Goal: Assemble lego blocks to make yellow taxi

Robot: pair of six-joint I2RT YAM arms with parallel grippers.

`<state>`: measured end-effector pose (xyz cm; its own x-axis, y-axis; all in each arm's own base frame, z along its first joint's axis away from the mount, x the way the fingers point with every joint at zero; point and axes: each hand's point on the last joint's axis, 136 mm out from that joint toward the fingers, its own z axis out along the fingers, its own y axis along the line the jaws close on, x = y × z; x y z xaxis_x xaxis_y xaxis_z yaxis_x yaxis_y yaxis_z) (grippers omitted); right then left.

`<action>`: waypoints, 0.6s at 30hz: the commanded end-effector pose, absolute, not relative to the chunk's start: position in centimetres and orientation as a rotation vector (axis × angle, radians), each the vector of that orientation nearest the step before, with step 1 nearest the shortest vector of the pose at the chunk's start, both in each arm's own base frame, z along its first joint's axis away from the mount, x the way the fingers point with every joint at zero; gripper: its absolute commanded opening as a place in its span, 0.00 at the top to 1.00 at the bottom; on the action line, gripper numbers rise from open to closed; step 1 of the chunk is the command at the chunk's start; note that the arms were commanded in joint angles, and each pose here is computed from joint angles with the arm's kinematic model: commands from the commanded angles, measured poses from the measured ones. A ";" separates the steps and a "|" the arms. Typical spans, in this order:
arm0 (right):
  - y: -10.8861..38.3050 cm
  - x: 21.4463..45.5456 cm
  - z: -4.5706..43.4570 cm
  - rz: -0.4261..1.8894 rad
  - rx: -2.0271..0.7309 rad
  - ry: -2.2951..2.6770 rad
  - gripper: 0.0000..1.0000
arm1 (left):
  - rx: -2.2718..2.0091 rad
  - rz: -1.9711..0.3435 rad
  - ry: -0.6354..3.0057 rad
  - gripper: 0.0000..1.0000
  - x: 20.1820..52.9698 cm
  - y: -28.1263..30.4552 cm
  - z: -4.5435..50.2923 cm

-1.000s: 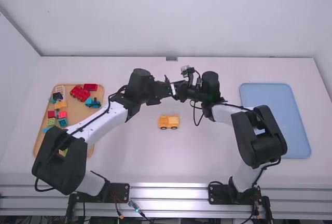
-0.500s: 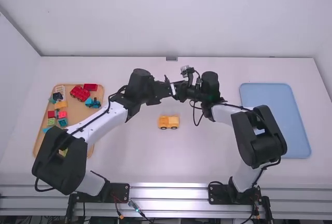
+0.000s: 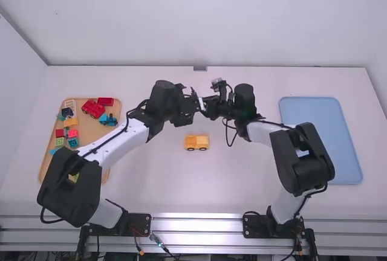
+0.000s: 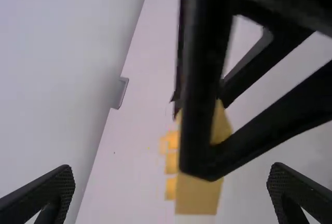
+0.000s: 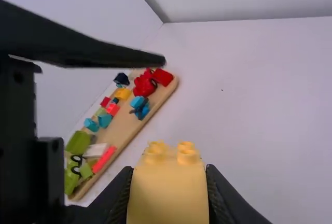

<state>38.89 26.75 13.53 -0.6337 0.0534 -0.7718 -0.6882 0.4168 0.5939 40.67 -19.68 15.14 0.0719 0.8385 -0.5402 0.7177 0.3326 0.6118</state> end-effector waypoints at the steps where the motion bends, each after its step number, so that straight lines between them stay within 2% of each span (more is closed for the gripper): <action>1: 25.7 39.7 13.7 1.181 -0.587 1.898 0.72 | 1.393 0.179 1.729 0.01 40.5 -18.7 15.4; 8: 24.7 40.0 13.6 1.103 -0.687 1.841 0.71 | 1.468 -0.144 1.768 0.01 38.1 -19.0 18.9; 13: 25.6 38.1 14.3 1.144 -0.873 1.718 0.71 | 1.426 -0.412 1.778 0.01 37.5 -18.2 21.6; 18: 26.1 36.6 14.9 1.175 -0.998 1.613 0.71 | 1.382 -0.567 1.797 0.01 37.4 -17.4 22.3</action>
